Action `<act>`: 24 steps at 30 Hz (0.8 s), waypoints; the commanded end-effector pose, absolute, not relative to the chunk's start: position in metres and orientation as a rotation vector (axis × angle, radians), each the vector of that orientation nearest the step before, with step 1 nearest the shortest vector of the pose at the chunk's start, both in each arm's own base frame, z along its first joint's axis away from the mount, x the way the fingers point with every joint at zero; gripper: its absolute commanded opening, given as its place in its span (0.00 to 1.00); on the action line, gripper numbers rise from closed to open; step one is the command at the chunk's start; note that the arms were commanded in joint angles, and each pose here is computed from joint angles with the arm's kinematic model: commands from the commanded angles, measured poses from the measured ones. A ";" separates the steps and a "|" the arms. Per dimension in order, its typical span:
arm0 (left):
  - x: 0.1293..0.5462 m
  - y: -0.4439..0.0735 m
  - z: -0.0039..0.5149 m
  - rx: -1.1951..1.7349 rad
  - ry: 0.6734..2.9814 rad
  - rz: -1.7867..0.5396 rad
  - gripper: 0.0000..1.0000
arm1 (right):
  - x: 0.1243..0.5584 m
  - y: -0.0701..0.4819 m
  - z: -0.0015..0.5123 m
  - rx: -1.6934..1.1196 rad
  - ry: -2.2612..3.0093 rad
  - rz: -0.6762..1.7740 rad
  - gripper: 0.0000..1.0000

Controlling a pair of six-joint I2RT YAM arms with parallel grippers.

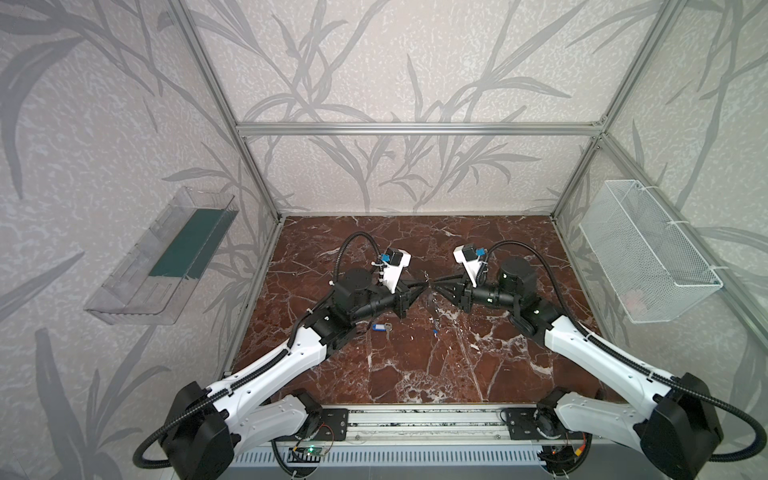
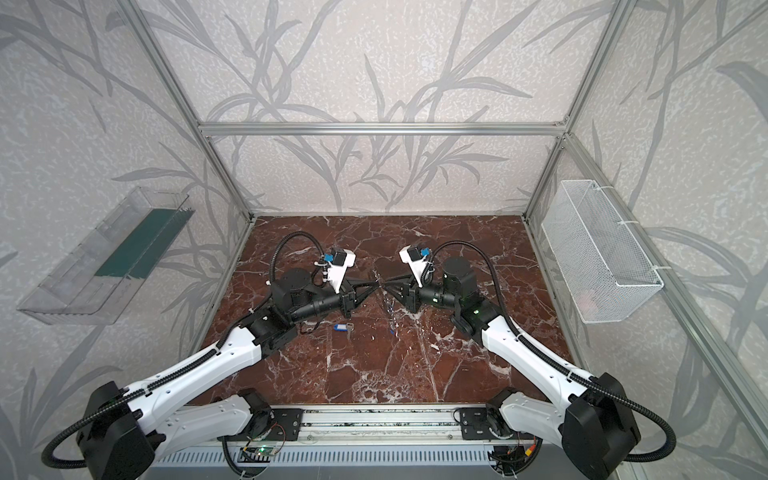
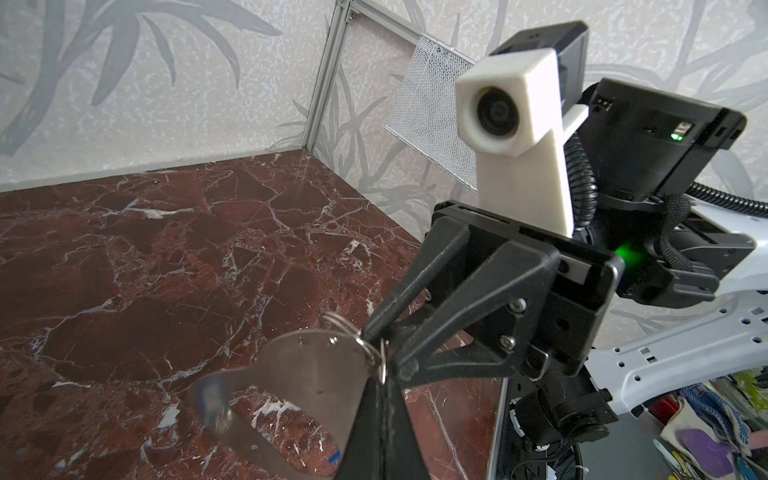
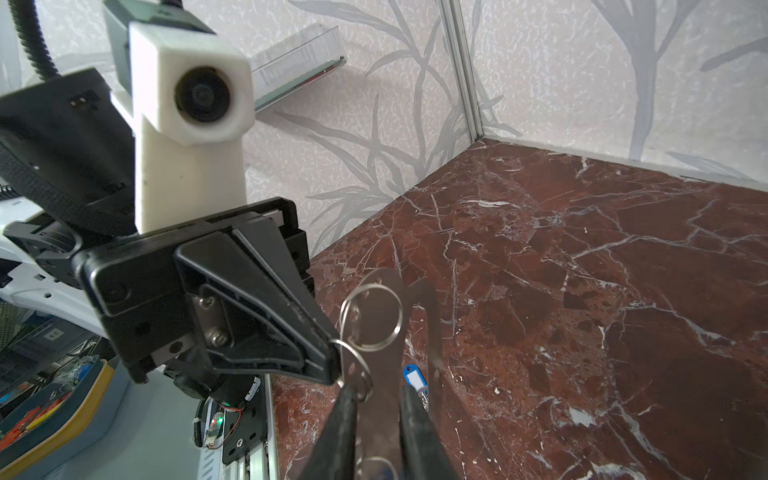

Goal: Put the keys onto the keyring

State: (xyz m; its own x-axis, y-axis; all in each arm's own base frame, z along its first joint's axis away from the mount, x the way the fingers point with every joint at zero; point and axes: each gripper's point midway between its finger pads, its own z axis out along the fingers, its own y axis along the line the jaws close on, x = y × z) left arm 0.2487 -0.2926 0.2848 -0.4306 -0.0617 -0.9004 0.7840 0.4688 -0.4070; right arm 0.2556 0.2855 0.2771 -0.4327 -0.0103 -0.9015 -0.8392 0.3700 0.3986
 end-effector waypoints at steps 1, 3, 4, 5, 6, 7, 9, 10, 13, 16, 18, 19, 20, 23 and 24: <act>0.243 -0.296 0.311 0.657 1.666 -1.120 0.00 | 0.256 0.289 0.292 -0.775 1.702 1.179 0.20; 0.243 -0.297 0.311 0.664 1.667 -1.124 0.00 | 0.255 0.290 0.293 -0.778 1.699 1.178 0.19; 0.242 -0.298 0.311 0.666 1.668 -1.125 0.00 | 0.255 0.289 0.292 -0.778 1.700 1.177 0.19; 0.242 -0.298 0.310 0.666 1.672 -1.125 0.00 | 0.255 0.289 0.293 -0.776 1.699 1.177 0.19; 0.242 -0.298 0.310 0.669 1.670 -1.128 0.00 | 0.255 0.289 0.293 -0.778 1.698 1.175 0.18; 0.242 -0.299 0.310 0.672 1.672 -1.131 0.00 | 0.255 0.289 0.293 -0.778 1.698 1.176 0.17; 0.242 -0.300 0.309 0.676 1.673 -1.133 0.00 | 0.254 0.290 0.293 -0.786 1.698 1.182 0.17; 0.241 -0.301 0.309 0.682 1.673 -1.137 0.00 | 0.253 0.291 0.293 -0.789 1.697 1.185 0.16; 0.241 -0.302 0.308 0.687 1.678 -1.138 0.00 | 0.251 0.292 0.293 -0.802 1.693 1.190 0.15; 0.242 -0.303 0.306 0.688 1.682 -1.135 0.00 | 0.247 0.293 0.293 -0.819 1.688 1.204 0.06; 0.243 -0.302 0.306 0.683 1.685 -1.129 0.00 | 0.246 0.293 0.293 -0.823 1.687 1.207 0.00; 0.243 -0.302 0.305 0.679 1.686 -1.125 0.00 | 0.246 0.292 0.293 -0.822 1.687 1.204 0.00; 0.243 -0.302 0.304 0.679 1.689 -1.124 0.00 | 0.246 0.292 0.293 -0.820 1.687 1.201 0.00; 0.244 -0.300 0.305 0.667 1.684 -1.116 0.00 | 0.246 0.289 0.293 -0.807 1.688 1.189 0.00; 0.244 -0.299 0.304 0.661 1.682 -1.115 0.00 | 0.246 0.289 0.293 -0.807 1.688 1.188 0.00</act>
